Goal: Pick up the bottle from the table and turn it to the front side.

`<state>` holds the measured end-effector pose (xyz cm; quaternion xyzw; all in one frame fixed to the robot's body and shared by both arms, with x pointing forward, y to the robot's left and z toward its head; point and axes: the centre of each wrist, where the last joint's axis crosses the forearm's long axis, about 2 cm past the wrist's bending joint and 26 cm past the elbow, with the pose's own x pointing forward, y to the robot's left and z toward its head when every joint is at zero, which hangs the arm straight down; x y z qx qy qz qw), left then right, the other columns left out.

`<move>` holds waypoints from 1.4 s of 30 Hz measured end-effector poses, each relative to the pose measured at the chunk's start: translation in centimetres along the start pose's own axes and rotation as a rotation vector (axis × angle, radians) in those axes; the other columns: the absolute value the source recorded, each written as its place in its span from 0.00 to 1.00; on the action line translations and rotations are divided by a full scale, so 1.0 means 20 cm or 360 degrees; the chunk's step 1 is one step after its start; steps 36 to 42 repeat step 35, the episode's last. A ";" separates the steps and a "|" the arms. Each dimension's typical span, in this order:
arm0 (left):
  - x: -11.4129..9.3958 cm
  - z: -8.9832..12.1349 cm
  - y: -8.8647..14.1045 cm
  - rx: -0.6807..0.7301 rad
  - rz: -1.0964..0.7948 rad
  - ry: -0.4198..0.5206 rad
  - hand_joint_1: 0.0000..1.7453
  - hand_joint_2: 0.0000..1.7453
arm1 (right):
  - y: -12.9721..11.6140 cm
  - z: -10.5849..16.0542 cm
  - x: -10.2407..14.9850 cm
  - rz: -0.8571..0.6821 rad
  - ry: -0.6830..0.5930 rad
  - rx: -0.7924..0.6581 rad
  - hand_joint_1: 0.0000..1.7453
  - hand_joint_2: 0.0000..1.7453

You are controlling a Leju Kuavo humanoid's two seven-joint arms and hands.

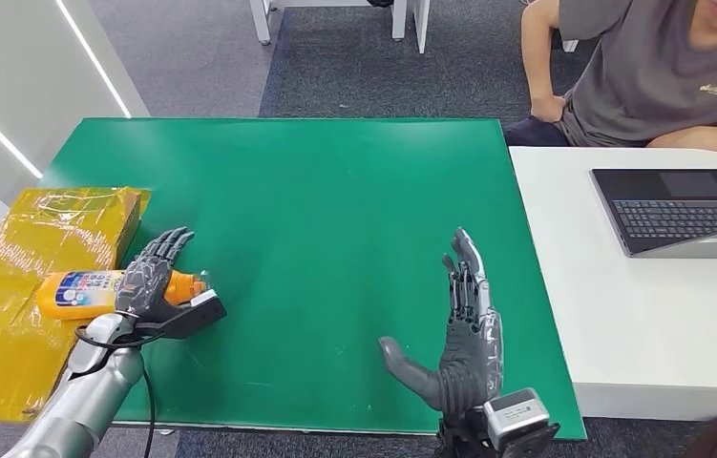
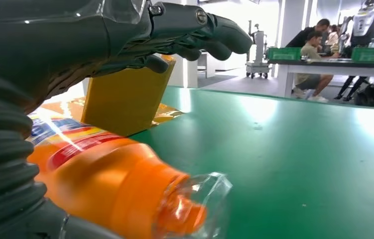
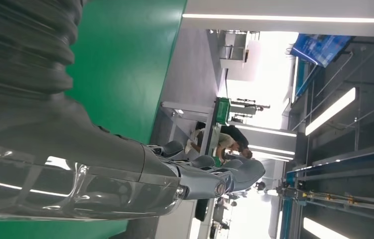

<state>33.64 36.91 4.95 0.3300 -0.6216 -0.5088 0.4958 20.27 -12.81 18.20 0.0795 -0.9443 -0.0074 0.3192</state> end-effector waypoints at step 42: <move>1.14 -0.09 0.21 0.1319 0.2071 -0.0631 0.00 1.00 | 0.02 0.02 -0.02 0.0056 0.0040 0.0060 0.00 1.00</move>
